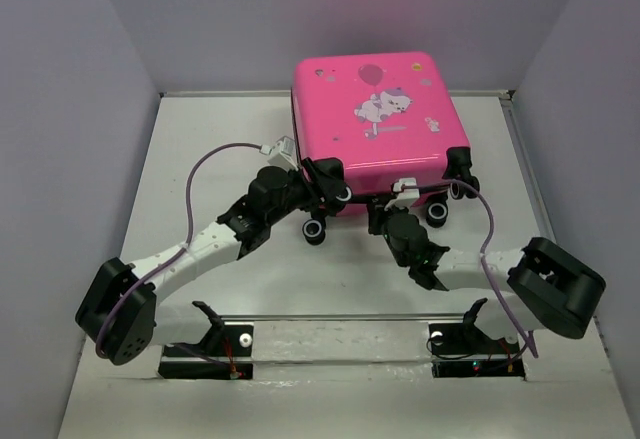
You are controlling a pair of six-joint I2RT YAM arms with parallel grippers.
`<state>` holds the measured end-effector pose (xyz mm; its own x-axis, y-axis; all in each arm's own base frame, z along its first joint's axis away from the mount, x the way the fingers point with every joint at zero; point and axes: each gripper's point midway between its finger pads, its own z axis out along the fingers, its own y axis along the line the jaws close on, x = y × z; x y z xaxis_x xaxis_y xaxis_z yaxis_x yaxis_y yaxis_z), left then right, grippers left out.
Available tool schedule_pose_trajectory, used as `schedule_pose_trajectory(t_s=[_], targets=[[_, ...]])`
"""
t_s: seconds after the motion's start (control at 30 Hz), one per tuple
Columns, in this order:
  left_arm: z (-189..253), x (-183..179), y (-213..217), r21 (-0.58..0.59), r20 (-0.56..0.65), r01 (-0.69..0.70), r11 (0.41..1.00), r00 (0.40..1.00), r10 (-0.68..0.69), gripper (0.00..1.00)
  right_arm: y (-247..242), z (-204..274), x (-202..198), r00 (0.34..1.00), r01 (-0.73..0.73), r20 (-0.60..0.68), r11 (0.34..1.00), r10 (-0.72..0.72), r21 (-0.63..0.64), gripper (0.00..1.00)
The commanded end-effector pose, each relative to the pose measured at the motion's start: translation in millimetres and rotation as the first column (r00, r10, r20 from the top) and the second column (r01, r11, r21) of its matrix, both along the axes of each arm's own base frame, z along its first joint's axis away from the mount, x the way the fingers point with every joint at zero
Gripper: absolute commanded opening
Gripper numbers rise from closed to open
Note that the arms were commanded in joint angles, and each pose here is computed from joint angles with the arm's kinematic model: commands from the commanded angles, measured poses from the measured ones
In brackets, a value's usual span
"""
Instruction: Pack the luggage
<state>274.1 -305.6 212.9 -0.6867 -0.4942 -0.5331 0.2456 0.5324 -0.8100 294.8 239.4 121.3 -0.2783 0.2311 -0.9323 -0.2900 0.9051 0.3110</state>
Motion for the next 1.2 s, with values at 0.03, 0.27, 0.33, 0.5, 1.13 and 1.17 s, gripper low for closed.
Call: schedule_pose_trajectory(t_s=[0.03,0.27,0.33,0.5,1.13,1.17], targets=[[177,-52,-51,-0.419,0.346,0.367,0.83,0.91,-0.228,0.06,157,101,-93,0.838,-0.546,0.233,0.775,0.494,0.319,0.07],[183,-53,-36,-0.408,0.354,0.321,0.855,0.919,-0.177,0.06,140,93,-85,0.897,-0.442,0.164,0.851,0.411,0.283,0.07],[166,-49,-24,-0.382,0.334,0.27,0.884,0.932,-0.141,0.06,107,77,-76,0.946,-0.323,0.103,0.918,0.307,0.23,0.07],[129,-38,11,-0.304,0.285,0.128,0.944,0.958,-0.038,0.06,5,16,-38,0.994,-0.065,-0.079,0.988,0.077,0.143,0.07],[97,-31,33,-0.117,0.308,0.163,0.98,0.944,-0.12,0.09,-60,-17,-30,0.969,-0.011,-0.243,0.995,0.035,0.097,0.07],[73,-32,26,-0.016,0.272,0.182,0.983,0.947,-0.17,0.16,-58,-23,-29,0.965,-0.018,-0.258,0.996,0.04,0.087,0.07]])
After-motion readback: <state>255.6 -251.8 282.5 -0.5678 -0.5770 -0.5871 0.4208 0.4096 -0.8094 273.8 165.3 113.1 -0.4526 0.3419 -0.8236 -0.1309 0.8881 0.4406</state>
